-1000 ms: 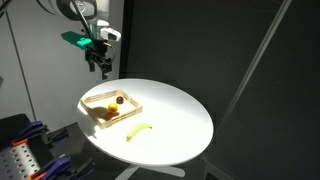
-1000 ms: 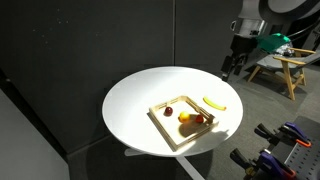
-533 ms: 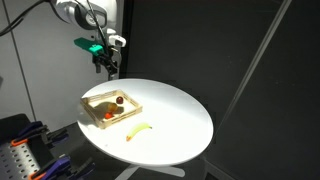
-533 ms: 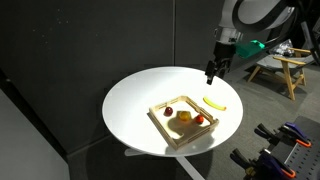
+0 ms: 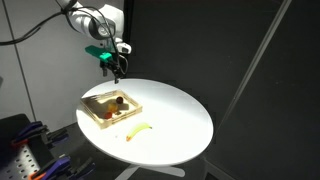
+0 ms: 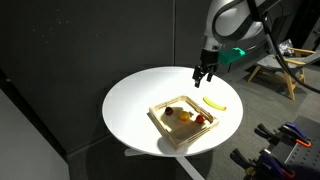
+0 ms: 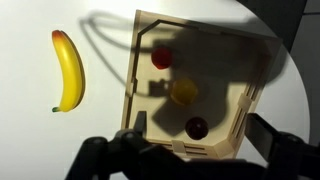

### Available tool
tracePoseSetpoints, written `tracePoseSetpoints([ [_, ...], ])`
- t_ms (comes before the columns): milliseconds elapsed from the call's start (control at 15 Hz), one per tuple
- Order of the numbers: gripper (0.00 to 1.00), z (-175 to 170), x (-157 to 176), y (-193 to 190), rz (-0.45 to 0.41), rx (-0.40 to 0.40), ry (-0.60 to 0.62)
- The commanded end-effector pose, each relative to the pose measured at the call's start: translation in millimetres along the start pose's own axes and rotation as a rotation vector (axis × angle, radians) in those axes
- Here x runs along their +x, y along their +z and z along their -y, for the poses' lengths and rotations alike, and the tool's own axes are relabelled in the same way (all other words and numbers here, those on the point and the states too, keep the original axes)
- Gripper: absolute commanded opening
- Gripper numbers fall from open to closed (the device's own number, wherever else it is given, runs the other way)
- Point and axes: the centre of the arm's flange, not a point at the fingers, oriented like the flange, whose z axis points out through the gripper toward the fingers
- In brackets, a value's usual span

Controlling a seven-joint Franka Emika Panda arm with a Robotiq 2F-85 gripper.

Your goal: Move the toy plum from the tray to the table

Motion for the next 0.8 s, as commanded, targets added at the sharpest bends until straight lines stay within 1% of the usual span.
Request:
tracePoseSetpoints([
  [0, 1.0, -2.6, 23.8, 14.8, 0.004, 0.021, -0.01],
  [333, 1.0, -6.7, 32.7, 37.0, 0.032, 0.014, -0.005],
  [400, 1.0, -2.9, 20.1, 34.1, 0.039, 0.003, 0.005],
  [733, 1.0, -4.0, 24.4, 40.2, 0.046, 0.003, 0.007],
])
